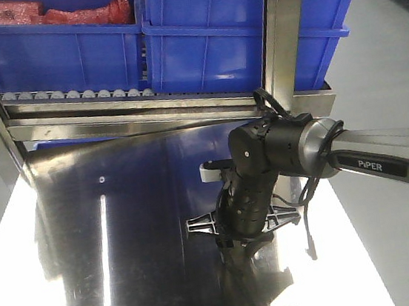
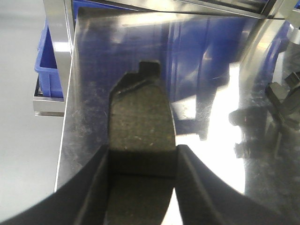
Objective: Move and align brake pads A on conveyor
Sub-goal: 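Lower and close the right gripper on the brake pad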
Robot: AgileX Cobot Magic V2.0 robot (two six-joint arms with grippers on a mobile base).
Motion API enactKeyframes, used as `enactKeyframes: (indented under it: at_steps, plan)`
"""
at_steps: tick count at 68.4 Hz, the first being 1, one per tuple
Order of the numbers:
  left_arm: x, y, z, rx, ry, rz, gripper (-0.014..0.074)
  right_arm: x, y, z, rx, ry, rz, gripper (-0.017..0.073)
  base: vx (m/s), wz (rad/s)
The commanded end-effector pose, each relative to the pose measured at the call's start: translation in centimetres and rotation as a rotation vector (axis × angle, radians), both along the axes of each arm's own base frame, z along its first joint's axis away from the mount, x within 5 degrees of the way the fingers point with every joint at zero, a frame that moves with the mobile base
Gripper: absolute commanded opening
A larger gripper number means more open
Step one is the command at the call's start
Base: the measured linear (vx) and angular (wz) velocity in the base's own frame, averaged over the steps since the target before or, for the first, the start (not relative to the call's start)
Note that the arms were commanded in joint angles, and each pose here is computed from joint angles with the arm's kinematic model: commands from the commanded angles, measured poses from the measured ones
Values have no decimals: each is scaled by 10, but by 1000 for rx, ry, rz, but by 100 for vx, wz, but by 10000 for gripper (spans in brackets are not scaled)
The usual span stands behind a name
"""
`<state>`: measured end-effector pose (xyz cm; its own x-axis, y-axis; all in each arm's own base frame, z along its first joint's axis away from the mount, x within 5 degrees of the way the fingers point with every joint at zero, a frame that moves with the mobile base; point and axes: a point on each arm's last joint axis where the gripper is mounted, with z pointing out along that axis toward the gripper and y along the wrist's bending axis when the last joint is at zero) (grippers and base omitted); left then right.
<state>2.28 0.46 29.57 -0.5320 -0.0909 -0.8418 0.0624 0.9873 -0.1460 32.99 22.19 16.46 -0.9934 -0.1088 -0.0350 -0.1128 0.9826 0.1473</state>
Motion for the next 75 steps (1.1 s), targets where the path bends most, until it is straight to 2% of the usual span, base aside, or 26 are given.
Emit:
enactKeyframes:
  at_steps: [1,13,24,38,46,70,75]
  plan:
    - [4,-2,15,-21,-96,-12,-6,7,-1,27,38,-109,15,-17,0,0]
    - [4,-2,15,-21,-96,-12,-6,8,-4,31,14,-140,36,-11,0,0]
    - [4,-2,15,-21,-96,-12,-6,7,-12,49,-21,-217,69,-7,0,0]
    - [4,-2,15,-21,-96,-12,-6,-5,-23,76,24,-322,62,-4,0,0]
    - [4,-2,15,-21,-96,-12,-6,-14,-41,89,34,-369,43,-4,0,0]
    - [4,-2,15,-21,-96,-12,-6,-57,-120,131,33,-551,-1,-4,0,0]
    - [4,-2,15,-21,-96,-12,-6,-70,-127,135,23,-579,28,-4,0,0]
